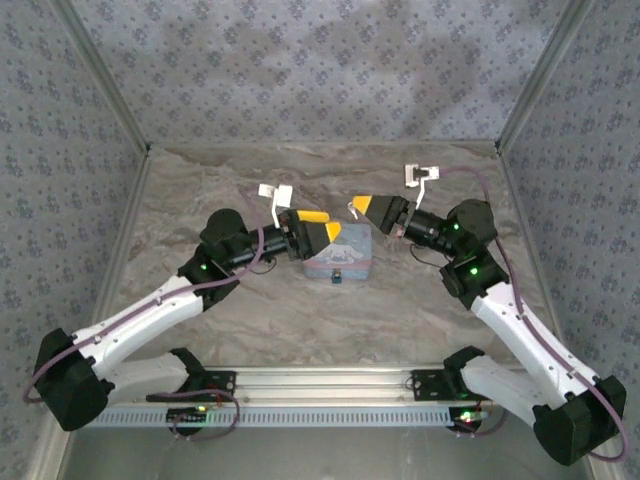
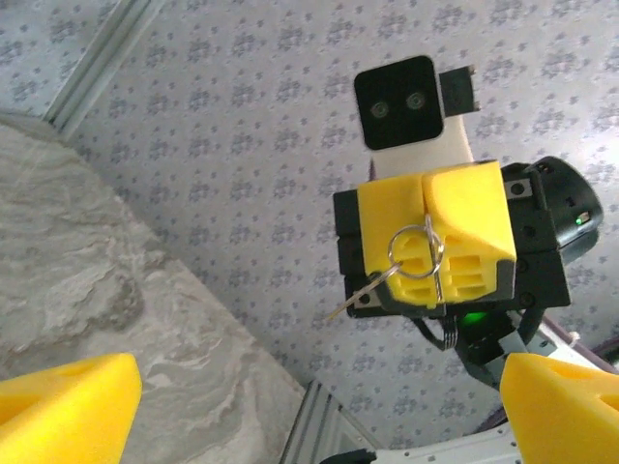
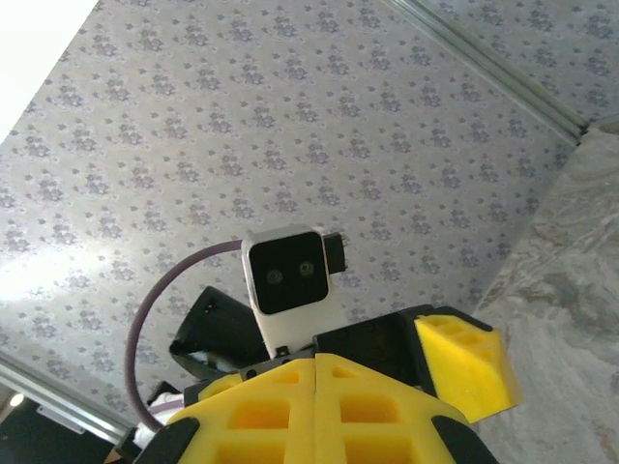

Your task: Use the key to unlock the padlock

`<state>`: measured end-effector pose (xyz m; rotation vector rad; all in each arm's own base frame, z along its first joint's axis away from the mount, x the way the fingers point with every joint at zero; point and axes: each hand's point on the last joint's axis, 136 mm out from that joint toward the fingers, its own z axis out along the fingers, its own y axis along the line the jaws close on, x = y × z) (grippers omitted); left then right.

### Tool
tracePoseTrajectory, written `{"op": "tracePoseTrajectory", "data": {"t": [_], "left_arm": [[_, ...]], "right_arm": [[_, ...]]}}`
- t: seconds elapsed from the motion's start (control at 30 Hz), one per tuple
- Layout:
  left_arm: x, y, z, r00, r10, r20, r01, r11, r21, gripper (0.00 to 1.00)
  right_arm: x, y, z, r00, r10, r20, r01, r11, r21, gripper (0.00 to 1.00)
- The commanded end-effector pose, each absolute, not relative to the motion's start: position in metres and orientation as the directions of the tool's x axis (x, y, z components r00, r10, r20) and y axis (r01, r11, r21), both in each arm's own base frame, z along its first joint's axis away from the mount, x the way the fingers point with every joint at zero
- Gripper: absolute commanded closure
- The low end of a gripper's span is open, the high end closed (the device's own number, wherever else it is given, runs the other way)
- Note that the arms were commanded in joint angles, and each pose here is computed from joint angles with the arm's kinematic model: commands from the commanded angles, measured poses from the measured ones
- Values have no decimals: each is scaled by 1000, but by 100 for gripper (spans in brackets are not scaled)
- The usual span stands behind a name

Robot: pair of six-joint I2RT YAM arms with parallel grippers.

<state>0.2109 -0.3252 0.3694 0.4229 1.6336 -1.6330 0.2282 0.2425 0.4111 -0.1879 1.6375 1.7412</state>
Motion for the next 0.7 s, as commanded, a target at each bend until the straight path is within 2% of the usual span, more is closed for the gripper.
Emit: {"op": "tracePoseTrajectory", "data": {"t": [0.0,0.2,0.3,0.53,0.67], "left_arm": [[198,-327,408,-604,-317,-732,775,-19,-631,4],[190,-336,416,-606,-286,-743,787,-78,-612,4],[188,-336,417,-605,-288,-742,788,-83,-610,9],[183,-332,421,-599,-284,-749,795,-95,-600,37],[182,-332,421,-593,-282,-754,798,-84,-596,45]], "right_arm": [[221,244,436,-719,420,-554,-606,11,795,100],[220,253,443,-734,409,-542,-605,-33,795,100],[221,254,443,-734,414,-538,-602,-31,798,100],[225,252,439,-736,426,-527,-592,-27,805,100],[225,251,439,-735,428,-525,-591,-25,806,100]]}}
